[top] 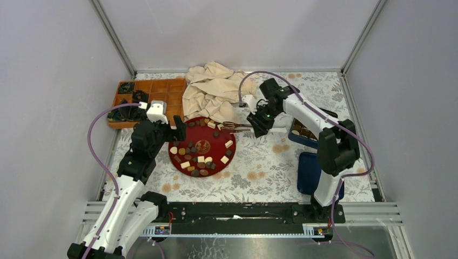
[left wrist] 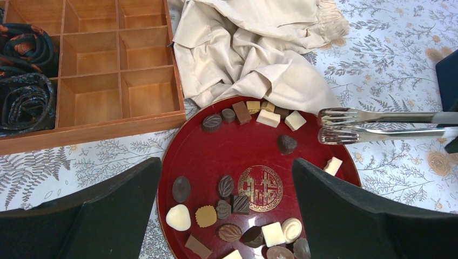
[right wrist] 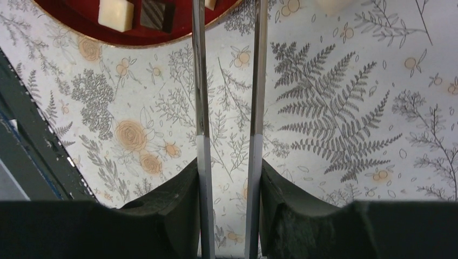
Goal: Pack the chocolate
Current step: Pick up the fake chocolate from the plate.
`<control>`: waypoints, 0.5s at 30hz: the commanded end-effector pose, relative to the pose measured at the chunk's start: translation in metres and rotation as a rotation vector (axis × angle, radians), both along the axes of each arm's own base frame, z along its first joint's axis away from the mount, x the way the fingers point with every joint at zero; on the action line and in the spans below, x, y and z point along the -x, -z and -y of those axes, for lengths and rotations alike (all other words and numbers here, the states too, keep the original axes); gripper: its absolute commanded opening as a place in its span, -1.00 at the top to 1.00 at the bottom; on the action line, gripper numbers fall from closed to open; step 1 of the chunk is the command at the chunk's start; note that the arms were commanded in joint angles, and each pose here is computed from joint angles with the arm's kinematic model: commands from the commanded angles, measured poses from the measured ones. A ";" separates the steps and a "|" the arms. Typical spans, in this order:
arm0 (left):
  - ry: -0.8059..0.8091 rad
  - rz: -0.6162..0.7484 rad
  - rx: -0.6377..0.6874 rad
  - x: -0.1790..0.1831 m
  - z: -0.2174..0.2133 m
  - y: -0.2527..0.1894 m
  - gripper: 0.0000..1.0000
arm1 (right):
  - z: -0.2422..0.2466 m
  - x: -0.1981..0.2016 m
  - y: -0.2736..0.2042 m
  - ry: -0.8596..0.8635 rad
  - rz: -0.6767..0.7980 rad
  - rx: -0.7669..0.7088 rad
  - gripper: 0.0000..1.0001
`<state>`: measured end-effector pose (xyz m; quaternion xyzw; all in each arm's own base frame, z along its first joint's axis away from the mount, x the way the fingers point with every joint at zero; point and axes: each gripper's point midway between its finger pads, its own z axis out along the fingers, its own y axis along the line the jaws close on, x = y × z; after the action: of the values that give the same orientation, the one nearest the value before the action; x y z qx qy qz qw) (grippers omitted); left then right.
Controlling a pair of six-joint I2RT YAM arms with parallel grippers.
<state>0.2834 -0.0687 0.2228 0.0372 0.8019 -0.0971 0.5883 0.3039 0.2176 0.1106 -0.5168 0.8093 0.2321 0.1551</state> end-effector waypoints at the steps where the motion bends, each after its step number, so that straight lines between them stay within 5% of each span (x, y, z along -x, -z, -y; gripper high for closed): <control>1: -0.011 0.049 -0.001 -0.005 -0.003 -0.009 -0.96 | -0.018 -0.020 -0.006 0.023 0.061 0.036 0.14; 15: -0.010 0.056 0.001 -0.005 -0.003 -0.011 -0.96 | -0.044 -0.024 0.010 -0.006 0.041 0.098 0.10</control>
<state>0.2834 -0.0686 0.2229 0.0372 0.8018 -0.0972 0.5885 0.3190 0.2508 0.0858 -0.5301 0.8172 0.1886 0.1247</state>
